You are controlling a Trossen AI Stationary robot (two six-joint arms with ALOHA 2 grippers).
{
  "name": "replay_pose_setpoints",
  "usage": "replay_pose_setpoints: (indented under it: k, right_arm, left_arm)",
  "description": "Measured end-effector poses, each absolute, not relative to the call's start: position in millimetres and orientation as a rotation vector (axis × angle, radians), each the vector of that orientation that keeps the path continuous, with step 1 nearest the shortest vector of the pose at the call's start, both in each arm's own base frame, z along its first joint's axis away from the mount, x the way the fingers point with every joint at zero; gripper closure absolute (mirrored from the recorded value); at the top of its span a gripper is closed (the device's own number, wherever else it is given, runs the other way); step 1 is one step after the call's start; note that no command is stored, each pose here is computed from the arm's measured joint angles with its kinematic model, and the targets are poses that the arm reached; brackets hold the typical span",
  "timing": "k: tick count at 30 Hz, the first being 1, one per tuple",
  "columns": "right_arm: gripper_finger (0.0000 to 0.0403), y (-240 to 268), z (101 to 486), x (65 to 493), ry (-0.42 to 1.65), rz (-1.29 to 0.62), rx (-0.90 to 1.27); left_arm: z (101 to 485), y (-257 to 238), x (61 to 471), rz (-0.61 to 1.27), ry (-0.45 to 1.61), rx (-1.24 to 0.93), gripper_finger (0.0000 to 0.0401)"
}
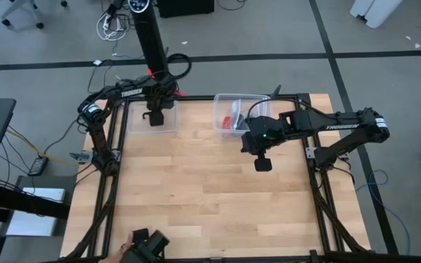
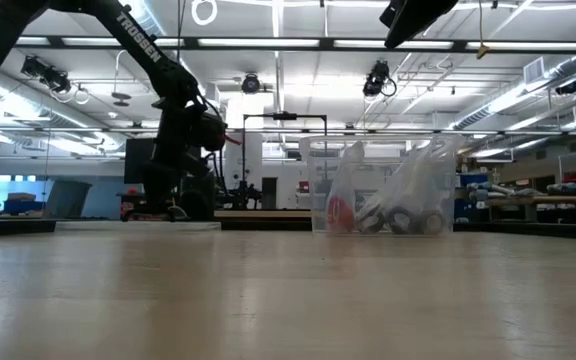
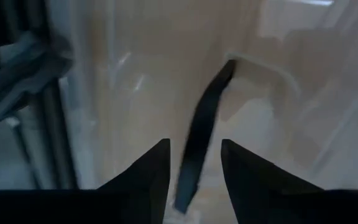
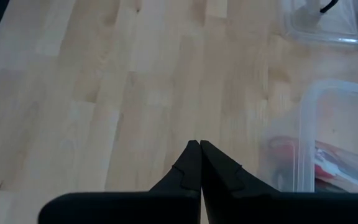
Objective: Roll bandage
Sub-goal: Close the transparent bin
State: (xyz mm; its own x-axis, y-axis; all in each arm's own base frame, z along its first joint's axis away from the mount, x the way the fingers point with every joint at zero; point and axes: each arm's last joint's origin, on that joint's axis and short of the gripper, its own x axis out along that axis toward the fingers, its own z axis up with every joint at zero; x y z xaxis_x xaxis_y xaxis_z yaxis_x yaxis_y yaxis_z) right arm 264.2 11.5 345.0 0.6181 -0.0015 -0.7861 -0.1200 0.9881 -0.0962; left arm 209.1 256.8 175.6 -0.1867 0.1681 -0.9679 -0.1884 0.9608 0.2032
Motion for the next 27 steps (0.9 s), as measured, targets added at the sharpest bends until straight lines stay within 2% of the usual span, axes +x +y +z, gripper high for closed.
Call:
replay_pose_setpoints:
  k: [5, 12, 19, 27]
  right_arm:
    - [0.0403, 11, 345, 264, 0.903, 0.068, -0.145]
    - [0.0403, 11, 345, 264, 0.904, 0.069, -0.150]
    - [0.0403, 11, 345, 264, 0.905, 0.074, -0.160]
    - [0.0403, 10, 348, 259, 0.908, 0.027, -0.135]
  left_arm:
    - [175, 254, 212, 0.287, 1.699, -0.045, 0.0274]
    - [168, 249, 212, 0.254, 1.696, -0.037, 0.0380]
    - [176, 236, 218, 0.227, 1.798, -0.011, 0.0380]
    - [238, 220, 246, 0.310, 1.736, 0.029, 0.0380]
